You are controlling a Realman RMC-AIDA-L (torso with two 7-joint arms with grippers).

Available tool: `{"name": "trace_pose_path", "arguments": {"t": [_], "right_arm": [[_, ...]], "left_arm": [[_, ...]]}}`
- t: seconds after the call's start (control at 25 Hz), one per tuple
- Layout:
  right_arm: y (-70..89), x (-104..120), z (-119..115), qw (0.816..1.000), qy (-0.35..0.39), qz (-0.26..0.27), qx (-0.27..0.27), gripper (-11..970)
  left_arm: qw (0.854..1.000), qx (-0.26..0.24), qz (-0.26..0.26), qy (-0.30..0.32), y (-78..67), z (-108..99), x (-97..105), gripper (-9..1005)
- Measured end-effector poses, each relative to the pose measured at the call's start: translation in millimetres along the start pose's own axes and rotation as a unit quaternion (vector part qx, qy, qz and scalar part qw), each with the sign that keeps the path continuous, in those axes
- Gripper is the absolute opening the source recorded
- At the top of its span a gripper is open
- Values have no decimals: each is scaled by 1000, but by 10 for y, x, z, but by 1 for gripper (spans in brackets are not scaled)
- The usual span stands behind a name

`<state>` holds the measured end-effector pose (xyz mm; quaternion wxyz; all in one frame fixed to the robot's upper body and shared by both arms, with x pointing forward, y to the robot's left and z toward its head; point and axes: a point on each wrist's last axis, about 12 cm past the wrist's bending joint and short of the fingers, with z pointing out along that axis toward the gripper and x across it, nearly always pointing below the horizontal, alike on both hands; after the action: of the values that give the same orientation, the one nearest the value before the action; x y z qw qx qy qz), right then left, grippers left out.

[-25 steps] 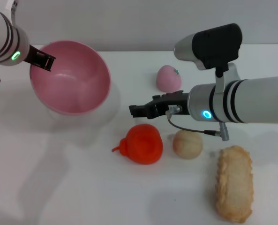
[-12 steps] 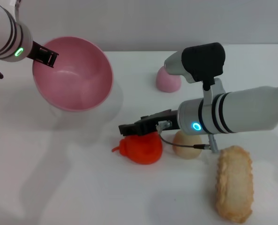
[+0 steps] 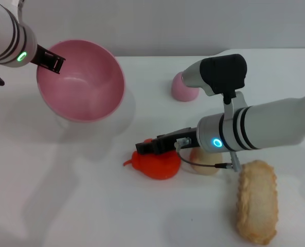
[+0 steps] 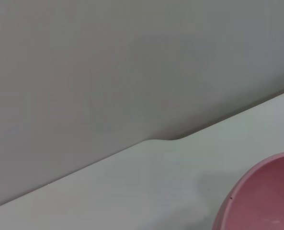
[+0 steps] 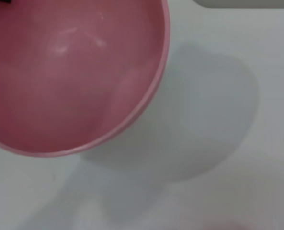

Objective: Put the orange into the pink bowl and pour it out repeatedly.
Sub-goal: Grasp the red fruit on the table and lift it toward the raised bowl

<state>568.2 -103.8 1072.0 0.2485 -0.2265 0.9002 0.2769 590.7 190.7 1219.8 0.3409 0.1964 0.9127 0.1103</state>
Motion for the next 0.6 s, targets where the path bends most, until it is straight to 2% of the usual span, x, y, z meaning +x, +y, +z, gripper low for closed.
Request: {"name": "trace_pose_path", "arguments": {"t": [0.2, 0.44, 0.6], "right_arm": [[21, -3, -26, 1000, -3, -15, -4, 676], [97, -18, -106, 999, -23, -26, -15, 414], [157, -53, -224, 998, -39, -37, -22, 285]], "left_arm": [[1000, 0, 6, 3, -3, 0, 8, 43], [1000, 1, 6, 3, -4, 8, 23, 43], [1000, 1, 5, 3, -3, 11, 29, 43]]}}
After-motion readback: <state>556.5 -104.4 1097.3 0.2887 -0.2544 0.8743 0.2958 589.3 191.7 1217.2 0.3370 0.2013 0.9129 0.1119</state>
